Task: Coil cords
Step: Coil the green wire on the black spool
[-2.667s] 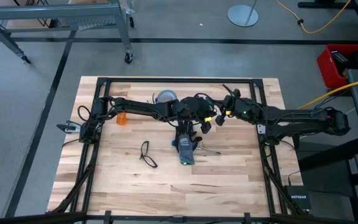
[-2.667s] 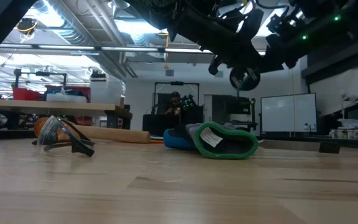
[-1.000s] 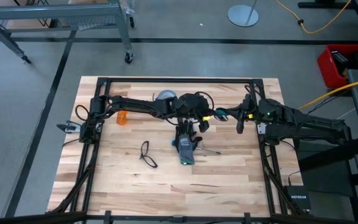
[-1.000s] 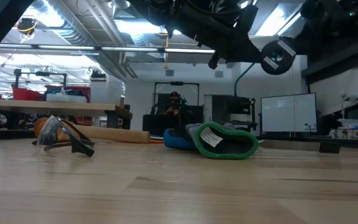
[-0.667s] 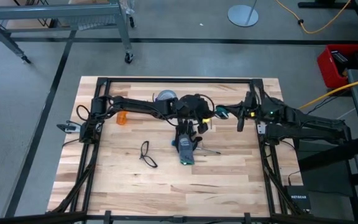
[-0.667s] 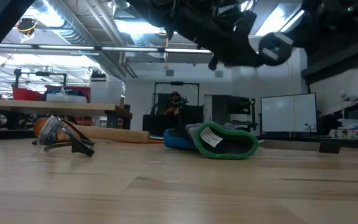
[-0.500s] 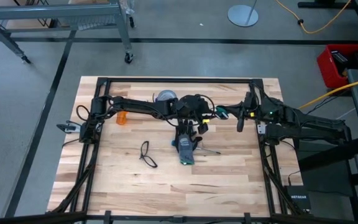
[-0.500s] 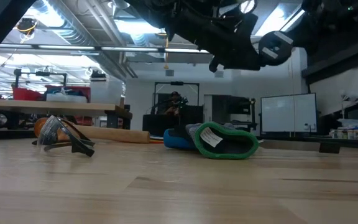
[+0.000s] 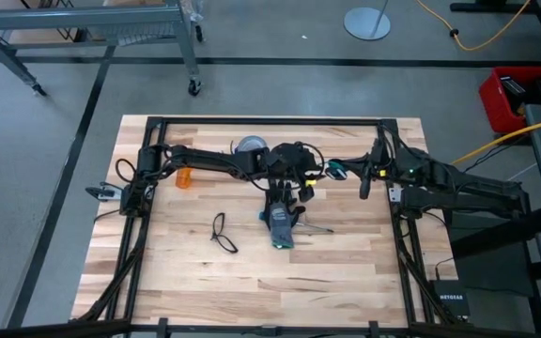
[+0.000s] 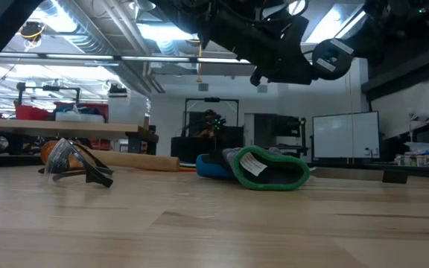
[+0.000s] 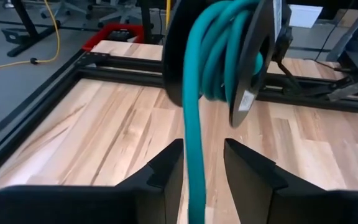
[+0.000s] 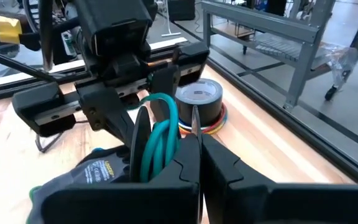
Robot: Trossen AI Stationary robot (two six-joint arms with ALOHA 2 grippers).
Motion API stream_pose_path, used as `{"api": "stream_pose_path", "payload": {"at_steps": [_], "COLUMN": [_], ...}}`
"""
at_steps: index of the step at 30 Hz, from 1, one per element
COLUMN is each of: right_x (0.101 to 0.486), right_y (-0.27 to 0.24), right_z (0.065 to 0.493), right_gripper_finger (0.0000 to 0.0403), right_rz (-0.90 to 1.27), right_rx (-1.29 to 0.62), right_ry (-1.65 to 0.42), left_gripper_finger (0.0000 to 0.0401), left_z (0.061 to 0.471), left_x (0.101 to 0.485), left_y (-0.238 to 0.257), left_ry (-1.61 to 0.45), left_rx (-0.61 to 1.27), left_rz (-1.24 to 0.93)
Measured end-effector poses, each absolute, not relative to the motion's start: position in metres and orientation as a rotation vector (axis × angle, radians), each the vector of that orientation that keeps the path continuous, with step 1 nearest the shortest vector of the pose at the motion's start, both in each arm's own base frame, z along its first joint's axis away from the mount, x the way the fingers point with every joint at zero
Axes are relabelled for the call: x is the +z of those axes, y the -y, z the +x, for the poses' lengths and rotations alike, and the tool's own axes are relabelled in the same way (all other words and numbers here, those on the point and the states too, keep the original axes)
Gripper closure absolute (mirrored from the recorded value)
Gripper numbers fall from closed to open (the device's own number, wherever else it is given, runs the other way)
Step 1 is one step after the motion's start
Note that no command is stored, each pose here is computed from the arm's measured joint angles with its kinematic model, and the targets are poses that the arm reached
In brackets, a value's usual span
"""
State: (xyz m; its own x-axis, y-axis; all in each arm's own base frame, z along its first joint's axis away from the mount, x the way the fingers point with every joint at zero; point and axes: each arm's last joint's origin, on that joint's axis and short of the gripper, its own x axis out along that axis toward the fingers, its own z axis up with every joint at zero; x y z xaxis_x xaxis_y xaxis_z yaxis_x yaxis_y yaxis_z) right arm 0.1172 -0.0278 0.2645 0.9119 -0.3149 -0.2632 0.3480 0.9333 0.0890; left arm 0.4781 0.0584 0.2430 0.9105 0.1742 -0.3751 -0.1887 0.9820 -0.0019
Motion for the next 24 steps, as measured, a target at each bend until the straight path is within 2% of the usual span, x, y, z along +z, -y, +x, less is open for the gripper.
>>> {"api": "stream_pose_path", "payload": {"at_steps": [19,24], "right_x": [0.262,0.263], "right_y": [0.024,0.023], "right_z": [0.082,0.075], "right_gripper_finger": [0.0402,0.0402], "right_rz": [0.118,0.118], "right_rx": [-0.458,-0.468], "right_ry": [-0.245,-0.228], "left_gripper_finger": [0.029,0.029], "left_z": [0.478,0.475], "left_x": [0.243,0.239], "left_y": [-0.06,-0.059], "left_ry": [-0.385,-0.445], "left_rx": [0.191,0.19], "left_rz": [-0.036,-0.037]}}
